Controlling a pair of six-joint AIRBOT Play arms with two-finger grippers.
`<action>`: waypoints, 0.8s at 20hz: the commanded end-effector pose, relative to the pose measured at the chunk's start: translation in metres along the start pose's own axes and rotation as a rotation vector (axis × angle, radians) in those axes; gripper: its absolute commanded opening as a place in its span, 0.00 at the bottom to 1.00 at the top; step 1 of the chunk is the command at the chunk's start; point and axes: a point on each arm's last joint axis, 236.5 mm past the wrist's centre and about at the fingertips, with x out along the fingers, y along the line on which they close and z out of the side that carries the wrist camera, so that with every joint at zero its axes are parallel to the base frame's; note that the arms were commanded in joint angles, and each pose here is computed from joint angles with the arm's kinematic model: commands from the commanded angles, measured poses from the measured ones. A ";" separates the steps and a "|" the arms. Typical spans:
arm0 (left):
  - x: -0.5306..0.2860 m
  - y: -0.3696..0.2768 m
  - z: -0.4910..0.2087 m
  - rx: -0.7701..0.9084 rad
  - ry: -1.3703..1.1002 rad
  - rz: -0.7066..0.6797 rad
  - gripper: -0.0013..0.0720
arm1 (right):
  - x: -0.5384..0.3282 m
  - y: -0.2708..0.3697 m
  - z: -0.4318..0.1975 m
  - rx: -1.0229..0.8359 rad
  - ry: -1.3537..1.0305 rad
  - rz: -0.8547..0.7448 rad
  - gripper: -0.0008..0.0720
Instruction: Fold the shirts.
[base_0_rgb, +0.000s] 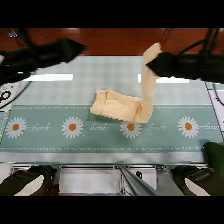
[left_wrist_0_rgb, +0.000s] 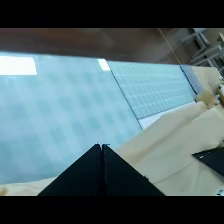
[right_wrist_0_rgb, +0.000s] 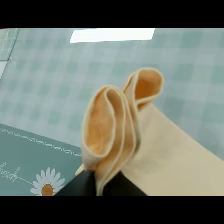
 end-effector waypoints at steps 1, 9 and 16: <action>-0.071 0.002 0.028 0.089 -0.077 0.113 0.04 | 0.069 0.010 -0.030 -0.019 0.097 0.023 0.05; -0.116 -0.012 0.005 0.151 0.004 0.165 0.04 | 0.193 0.023 -0.139 0.023 0.326 0.033 0.05; -0.116 -0.010 0.001 0.145 0.019 0.169 0.04 | 0.209 0.029 -0.136 0.133 0.267 0.028 0.57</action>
